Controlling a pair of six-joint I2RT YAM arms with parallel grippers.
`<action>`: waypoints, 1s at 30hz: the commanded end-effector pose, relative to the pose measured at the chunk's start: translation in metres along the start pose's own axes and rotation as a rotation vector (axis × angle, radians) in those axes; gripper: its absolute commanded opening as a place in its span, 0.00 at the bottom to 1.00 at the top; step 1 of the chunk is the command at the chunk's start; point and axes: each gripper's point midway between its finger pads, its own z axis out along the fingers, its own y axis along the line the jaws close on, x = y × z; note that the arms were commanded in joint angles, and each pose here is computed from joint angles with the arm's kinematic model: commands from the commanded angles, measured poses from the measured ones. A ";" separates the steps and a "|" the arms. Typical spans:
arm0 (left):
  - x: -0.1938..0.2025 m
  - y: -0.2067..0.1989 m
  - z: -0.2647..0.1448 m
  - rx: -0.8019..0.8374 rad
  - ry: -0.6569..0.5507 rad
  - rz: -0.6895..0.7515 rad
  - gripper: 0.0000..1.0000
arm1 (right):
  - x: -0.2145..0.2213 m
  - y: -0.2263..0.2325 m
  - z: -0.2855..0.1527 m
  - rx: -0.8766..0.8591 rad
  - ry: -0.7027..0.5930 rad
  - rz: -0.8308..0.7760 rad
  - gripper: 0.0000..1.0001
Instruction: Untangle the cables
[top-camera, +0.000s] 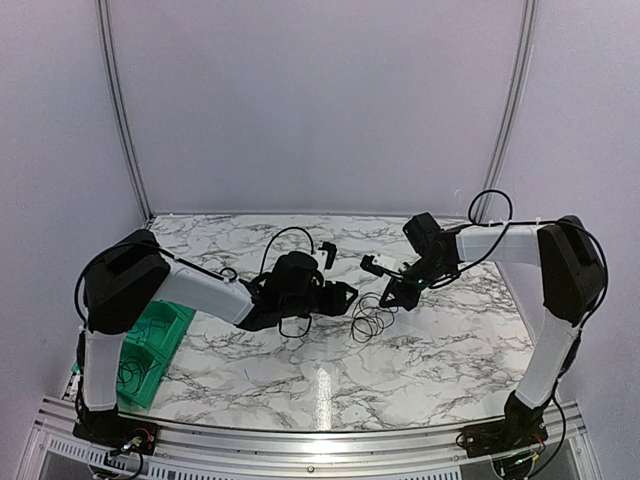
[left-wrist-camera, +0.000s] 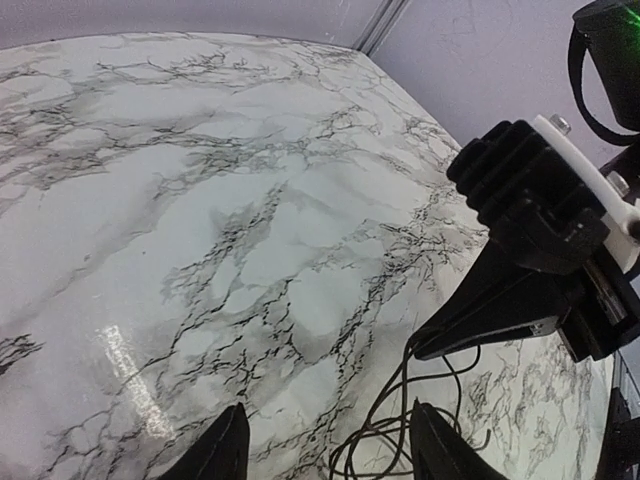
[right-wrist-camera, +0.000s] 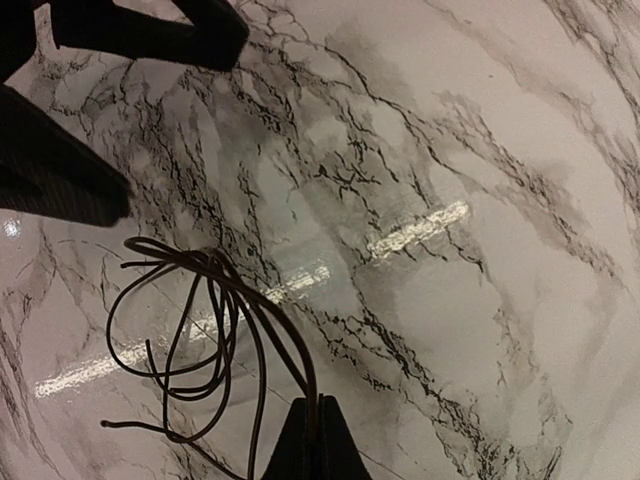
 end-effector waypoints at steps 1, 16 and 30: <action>-0.011 -0.031 0.020 0.143 -0.039 -0.022 0.52 | 0.000 0.002 -0.003 -0.022 -0.006 0.000 0.00; 0.012 -0.010 0.028 0.087 -0.009 -0.085 0.00 | 0.010 -0.002 0.008 -0.019 0.034 0.017 0.00; 0.009 0.004 -0.022 0.029 -0.020 -0.139 0.00 | 0.049 -0.023 0.045 0.033 0.177 0.096 0.19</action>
